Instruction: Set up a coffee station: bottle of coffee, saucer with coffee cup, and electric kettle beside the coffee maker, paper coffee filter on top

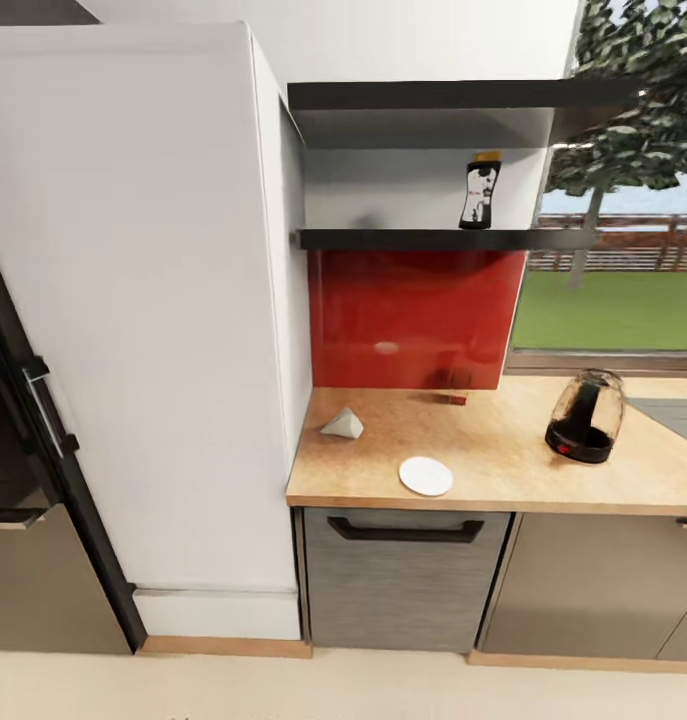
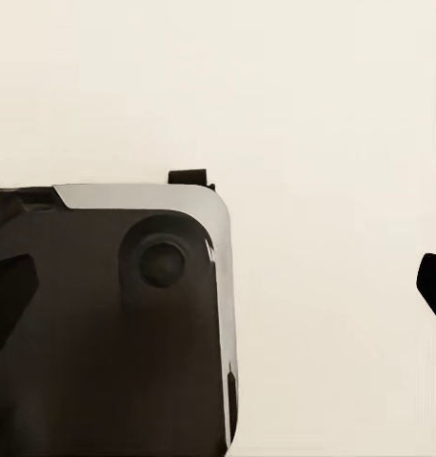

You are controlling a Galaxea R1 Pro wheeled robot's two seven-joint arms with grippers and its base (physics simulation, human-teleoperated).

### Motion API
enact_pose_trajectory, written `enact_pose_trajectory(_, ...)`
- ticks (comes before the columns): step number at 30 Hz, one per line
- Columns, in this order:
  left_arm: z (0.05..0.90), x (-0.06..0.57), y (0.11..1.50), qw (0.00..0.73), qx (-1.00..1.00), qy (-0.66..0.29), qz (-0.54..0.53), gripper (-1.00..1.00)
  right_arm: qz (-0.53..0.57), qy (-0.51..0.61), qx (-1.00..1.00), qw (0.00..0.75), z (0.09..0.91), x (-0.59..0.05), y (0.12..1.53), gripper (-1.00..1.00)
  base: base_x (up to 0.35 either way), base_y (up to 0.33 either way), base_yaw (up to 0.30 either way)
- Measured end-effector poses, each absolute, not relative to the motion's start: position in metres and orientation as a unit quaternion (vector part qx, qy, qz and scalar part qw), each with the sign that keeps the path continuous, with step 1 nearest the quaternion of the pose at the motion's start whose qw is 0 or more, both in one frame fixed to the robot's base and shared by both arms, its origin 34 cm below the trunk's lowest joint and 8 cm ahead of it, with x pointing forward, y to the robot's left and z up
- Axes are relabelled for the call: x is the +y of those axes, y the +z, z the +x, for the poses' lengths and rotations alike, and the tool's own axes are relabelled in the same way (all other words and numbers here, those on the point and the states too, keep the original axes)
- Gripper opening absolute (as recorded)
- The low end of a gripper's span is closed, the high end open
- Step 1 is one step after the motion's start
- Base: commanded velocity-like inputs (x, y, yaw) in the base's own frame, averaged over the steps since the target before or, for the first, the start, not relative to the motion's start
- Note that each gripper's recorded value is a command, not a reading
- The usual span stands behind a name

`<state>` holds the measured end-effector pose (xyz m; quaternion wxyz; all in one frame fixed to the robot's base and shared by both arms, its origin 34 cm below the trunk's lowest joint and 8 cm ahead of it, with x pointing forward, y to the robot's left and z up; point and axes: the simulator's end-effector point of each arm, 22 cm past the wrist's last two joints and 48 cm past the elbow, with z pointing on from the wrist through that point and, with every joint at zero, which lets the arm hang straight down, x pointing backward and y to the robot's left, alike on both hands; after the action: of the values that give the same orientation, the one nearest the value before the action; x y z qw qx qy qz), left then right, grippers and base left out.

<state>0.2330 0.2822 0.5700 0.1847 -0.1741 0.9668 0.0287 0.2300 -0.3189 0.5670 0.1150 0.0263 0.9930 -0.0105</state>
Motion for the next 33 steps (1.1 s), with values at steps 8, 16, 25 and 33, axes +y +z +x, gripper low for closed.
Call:
enact_pose_trajectory(8, 0.234, 0.283, 0.57, 0.186, 0.967, 0.029, -0.173, 1.0, 0.024, -0.008, 0.991, 0.131, 0.236, -0.318, 0.569, 1.0, -0.051, -0.036, 0.001)
enact_pose_trajectory(16, 0.234, 0.291, 0.571, 0.187, 0.964, 0.035, -0.185, 1.0, 0.009, 0.011, 0.936, 0.352, 0.491, -0.267, 0.714, 1.0, 0.0, 0.0, 0.0)
enact_pose_trajectory(25, 0.235, 0.3, 0.571, 0.189, 0.965, 0.04, -0.179, 1.0, 0.002, 0.012, 0.895, 0.445, 0.597, -0.257, 0.884, 1.0, 0.0, 0.0, 0.0)
enact_pose_trajectory(33, 0.237, 0.305, 0.572, 0.193, 0.965, 0.042, -0.171, 1.0, 0.004, 0.032, 0.889, 0.456, 0.686, -0.232, 0.991, 1.0, 0.0, 0.0, 0.0)
